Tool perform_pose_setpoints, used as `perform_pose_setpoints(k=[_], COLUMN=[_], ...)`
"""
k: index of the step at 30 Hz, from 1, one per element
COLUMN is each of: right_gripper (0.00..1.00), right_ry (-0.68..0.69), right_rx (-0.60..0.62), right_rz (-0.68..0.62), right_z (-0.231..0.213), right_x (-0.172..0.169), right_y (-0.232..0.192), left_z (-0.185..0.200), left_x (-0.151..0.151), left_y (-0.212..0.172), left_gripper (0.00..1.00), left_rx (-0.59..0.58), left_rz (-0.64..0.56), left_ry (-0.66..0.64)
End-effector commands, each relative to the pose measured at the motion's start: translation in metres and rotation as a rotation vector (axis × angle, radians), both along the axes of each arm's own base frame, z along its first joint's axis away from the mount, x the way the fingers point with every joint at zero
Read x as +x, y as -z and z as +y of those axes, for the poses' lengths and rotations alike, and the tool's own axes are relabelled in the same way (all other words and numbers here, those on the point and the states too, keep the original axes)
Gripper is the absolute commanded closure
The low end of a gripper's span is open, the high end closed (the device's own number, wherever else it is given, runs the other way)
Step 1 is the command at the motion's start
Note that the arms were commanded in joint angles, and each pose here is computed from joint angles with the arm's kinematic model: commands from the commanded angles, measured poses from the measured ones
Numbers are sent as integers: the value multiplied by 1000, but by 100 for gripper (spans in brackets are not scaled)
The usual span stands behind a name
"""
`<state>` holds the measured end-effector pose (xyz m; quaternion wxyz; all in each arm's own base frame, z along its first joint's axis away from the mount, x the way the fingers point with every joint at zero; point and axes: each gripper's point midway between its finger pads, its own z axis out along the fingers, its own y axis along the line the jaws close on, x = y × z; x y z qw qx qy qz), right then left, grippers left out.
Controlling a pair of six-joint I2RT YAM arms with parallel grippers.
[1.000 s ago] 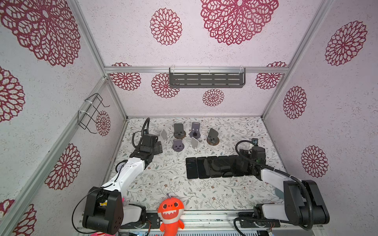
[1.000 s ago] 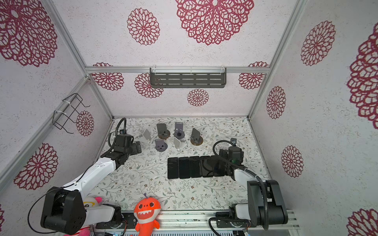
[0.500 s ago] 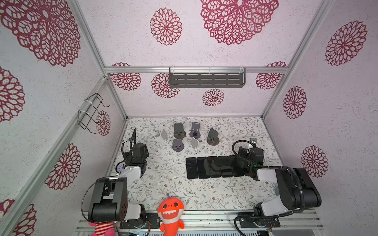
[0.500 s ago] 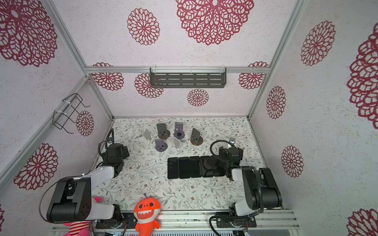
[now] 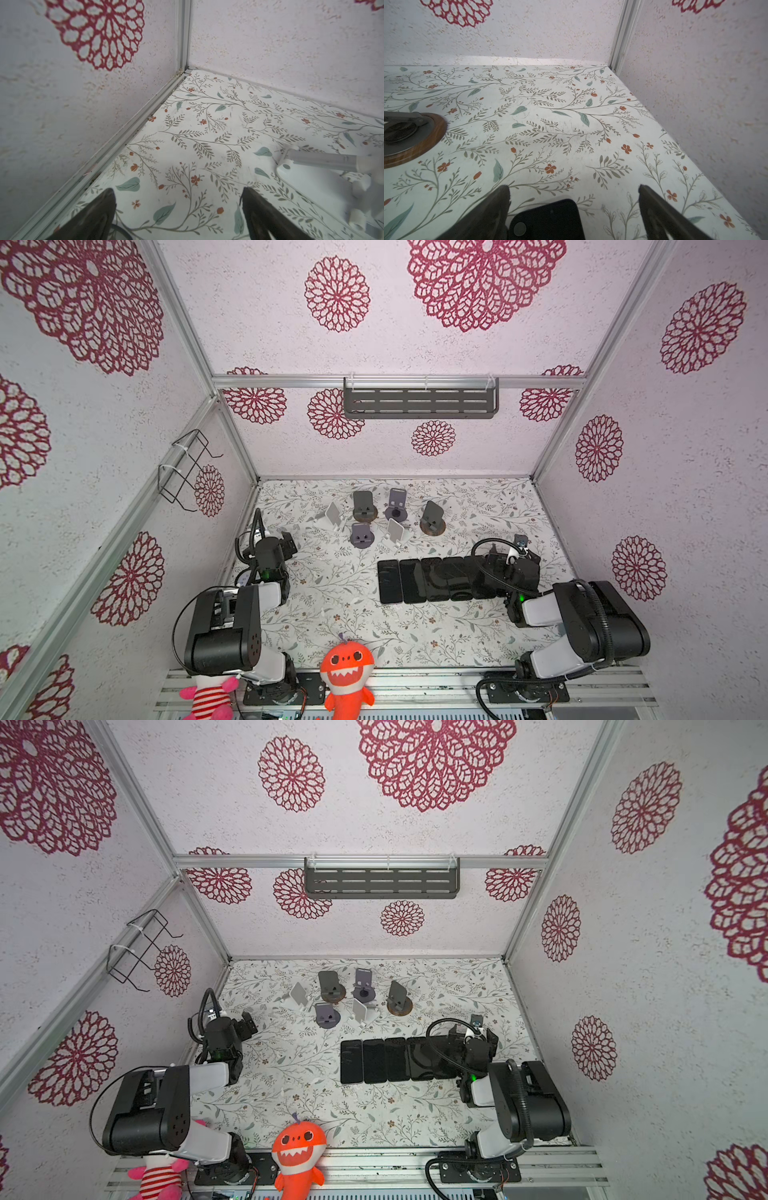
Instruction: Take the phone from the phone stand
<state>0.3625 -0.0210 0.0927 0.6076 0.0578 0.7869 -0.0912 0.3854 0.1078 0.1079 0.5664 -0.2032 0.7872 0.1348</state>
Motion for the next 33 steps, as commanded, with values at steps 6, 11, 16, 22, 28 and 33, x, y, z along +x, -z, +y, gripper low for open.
perform_pose_setpoints(k=[6, 11, 16, 22, 28, 33], right_gripper=[1, 1, 1, 1, 1, 1], right_ry=[46, 48, 50, 50, 48, 46], right_rx=[28, 27, 22, 23, 23, 32], right_rz=[-79, -82, -84, -82, -77, -72], right_z=[-11, -12, -12, -11, -11, -12], right_x=[11, 10, 10, 10, 11, 13], right_y=[-22, -23, -23, -23, -22, -21], left_z=[-12, -12, -12, -12, -12, -13], left_x=[11, 10, 10, 10, 10, 10], left_y=[-15, -14, -15, -14, -15, -14], left_gripper=[3, 3, 3, 3, 3, 3], left_rx=[55, 56, 56, 56, 56, 55], left_rz=[-75, -73, -78, -75, -76, -75], left_ry=[57, 57, 56, 56, 55, 56])
